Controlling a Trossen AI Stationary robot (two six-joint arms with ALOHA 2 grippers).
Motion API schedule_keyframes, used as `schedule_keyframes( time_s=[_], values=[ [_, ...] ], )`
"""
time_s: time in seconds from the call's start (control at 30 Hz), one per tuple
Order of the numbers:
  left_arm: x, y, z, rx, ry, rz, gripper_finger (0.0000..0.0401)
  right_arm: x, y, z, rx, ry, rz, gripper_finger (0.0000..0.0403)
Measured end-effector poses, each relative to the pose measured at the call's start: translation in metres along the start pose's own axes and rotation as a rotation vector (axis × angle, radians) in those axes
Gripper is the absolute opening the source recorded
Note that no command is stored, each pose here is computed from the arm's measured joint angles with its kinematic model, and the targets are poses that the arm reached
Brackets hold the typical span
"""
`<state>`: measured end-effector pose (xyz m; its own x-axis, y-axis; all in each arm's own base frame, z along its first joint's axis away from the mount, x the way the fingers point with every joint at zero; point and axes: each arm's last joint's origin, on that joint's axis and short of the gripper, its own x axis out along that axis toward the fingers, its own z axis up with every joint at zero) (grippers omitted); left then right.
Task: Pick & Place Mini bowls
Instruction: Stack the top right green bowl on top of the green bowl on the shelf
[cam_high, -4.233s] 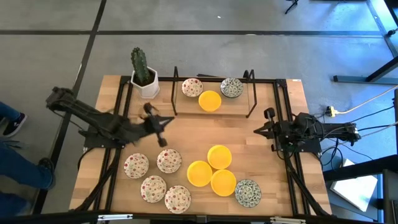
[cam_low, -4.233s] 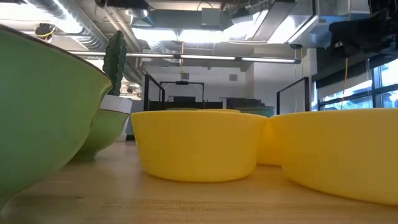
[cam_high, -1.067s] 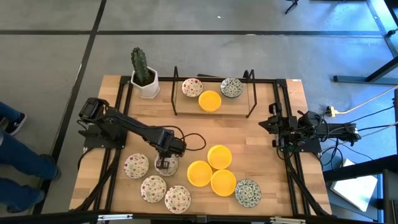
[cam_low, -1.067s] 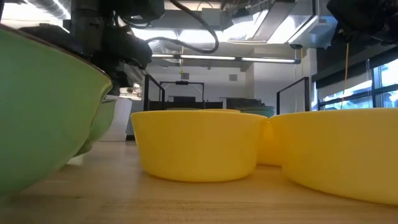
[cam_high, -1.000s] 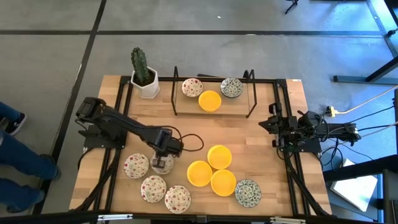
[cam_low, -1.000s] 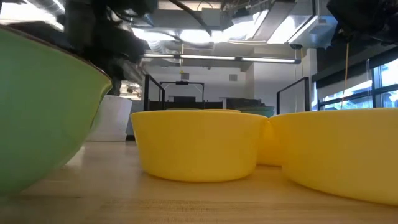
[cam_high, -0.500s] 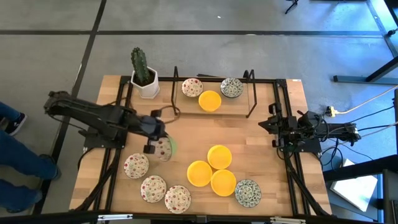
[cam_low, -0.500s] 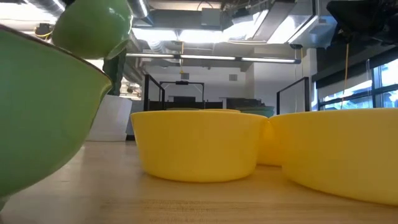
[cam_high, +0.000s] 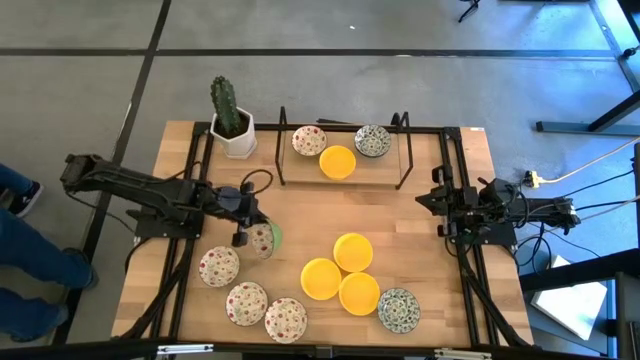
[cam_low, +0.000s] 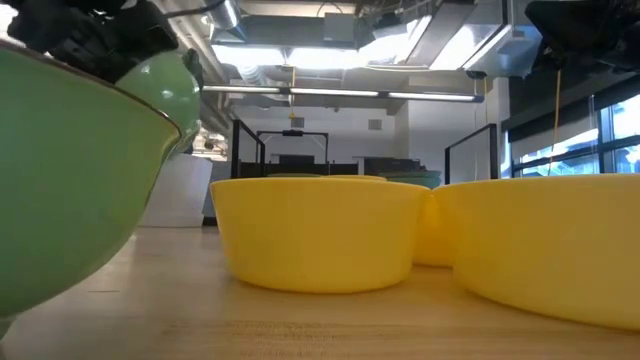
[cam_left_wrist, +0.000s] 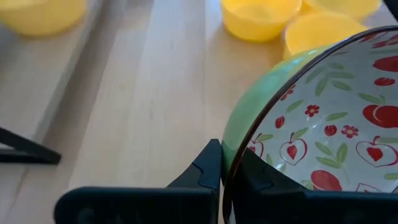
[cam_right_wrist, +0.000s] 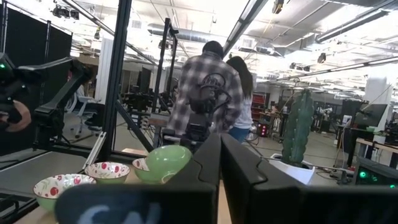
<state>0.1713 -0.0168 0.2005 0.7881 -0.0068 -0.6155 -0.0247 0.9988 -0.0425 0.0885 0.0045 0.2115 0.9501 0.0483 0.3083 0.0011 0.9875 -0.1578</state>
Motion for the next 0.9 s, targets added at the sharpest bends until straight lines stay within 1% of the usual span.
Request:
schedule_keyframes(
  time_s=[0.1, 0.17, 0.2, 0.27, 0.3, 0.37, 0.43, 0.5, 0.67, 0.77, 0.83, 0.9],
  values=[
    [0.004, 0.001, -0.009, -0.002, -0.012, 0.011, 0.0008, 0.000, 0.000, 0.000, 0.000, 0.000, 0.000, 0.0014],
    [0.005, 0.003, -0.010, -0.016, -0.062, 0.056, 0.0008, 0.000, 0.000, 0.000, 0.000, 0.000, 0.000, 0.0014],
    [0.006, 0.005, -0.007, -0.045, -0.115, 0.111, 0.0008, 0.000, 0.000, 0.000, 0.000, 0.000, 0.000, 0.0014],
    [0.003, 0.011, 0.005, -0.144, -0.254, 0.254, 0.0008, 0.000, 0.000, 0.000, 0.000, 0.000, 0.000, 0.0014],
    [0.000, 0.013, 0.013, -0.181, -0.308, 0.304, 0.0008, 0.000, 0.000, 0.000, 0.000, 0.000, 0.000, 0.0014],
    [-0.007, 0.016, 0.030, -0.220, -0.384, 0.350, 0.0008, 0.000, 0.000, 0.000, 0.000, 0.000, 0.000, 0.0014],
    [-0.019, 0.017, 0.051, -0.215, -0.443, 0.362, 0.0008, 0.000, 0.000, 0.000, 0.000, -0.001, 0.000, 0.0014],
    [-0.034, 0.019, 0.078, -0.189, -0.494, 0.397, 0.0008, 0.000, 0.000, 0.000, 0.000, -0.001, -0.001, 0.0014],
    [-0.078, 0.034, 0.152, -0.172, -0.532, 0.596, 0.0007, 0.000, 0.000, 0.001, -0.008, -0.006, -0.001, 0.0014],
    [-0.096, 0.050, 0.196, -0.146, -0.462, 0.691, 0.0007, 0.000, 0.000, 0.001, -0.027, -0.009, -0.002, 0.0014],
    [-0.099, 0.064, 0.221, -0.140, -0.379, 0.734, 0.0007, 0.000, 0.000, 0.001, -0.027, -0.010, -0.002, 0.0014],
    [-0.095, 0.081, 0.242, -0.143, -0.287, 0.753, 0.0007, 0.000, 0.000, 0.001, -0.026, -0.011, -0.002, 0.0014]
  ],
)
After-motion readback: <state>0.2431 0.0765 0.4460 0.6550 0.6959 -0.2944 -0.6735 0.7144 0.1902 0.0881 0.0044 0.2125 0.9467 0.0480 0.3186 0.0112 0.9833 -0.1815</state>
